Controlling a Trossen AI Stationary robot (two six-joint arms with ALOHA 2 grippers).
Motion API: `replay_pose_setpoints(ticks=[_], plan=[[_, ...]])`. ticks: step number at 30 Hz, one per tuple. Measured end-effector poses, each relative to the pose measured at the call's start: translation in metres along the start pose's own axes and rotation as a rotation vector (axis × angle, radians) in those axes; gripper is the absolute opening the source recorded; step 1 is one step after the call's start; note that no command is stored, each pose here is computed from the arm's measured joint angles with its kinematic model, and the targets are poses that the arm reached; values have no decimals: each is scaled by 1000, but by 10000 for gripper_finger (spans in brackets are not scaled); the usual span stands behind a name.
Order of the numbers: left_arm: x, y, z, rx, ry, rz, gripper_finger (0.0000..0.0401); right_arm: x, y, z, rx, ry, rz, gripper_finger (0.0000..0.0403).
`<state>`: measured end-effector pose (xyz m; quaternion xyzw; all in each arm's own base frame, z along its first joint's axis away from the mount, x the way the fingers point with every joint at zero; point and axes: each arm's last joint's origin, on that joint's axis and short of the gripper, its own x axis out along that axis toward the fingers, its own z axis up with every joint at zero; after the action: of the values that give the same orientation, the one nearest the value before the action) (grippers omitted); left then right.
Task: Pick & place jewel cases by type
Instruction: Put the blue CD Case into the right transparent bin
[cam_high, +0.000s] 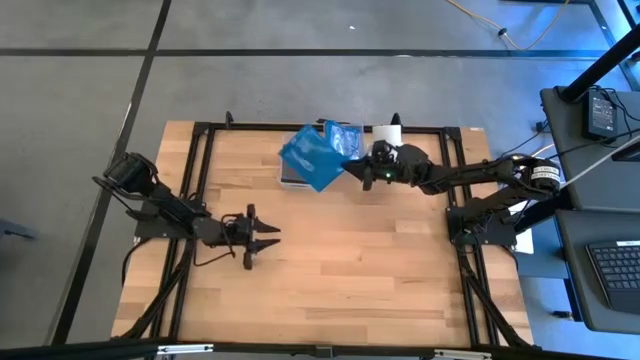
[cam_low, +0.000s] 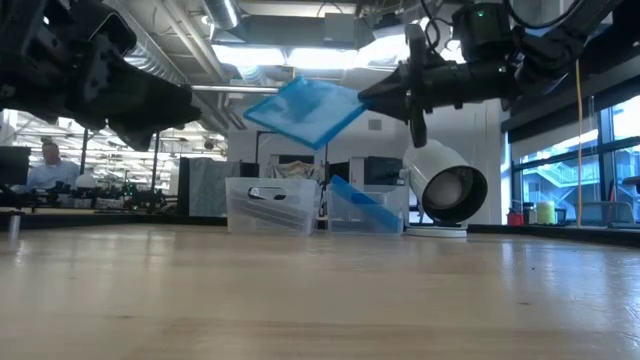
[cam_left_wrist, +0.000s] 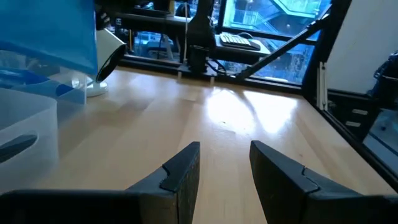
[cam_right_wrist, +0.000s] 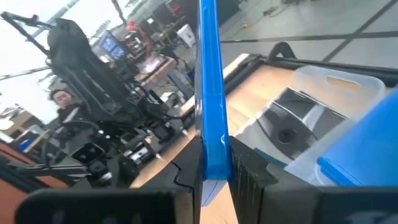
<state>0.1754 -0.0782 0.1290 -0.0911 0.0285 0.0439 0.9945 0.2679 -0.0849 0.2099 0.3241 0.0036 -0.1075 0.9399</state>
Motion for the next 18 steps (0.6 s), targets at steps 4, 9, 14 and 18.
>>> replay_pose_setpoints(ticks=[4,9,14,18], plan=[[-1,-2,0,-2,3,-19,137,-1,-5,6,-3,-12,15,64],[-2,-3,-1,-53,5,-24,137,-2,-8,9,-49,-19,5,64],[-2,-3,-1,-78,1,-7,137,-2,-9,8,-75,-12,7,64],[-2,-1,0,-81,-11,39,137,-2,-8,8,-79,3,25,64]])
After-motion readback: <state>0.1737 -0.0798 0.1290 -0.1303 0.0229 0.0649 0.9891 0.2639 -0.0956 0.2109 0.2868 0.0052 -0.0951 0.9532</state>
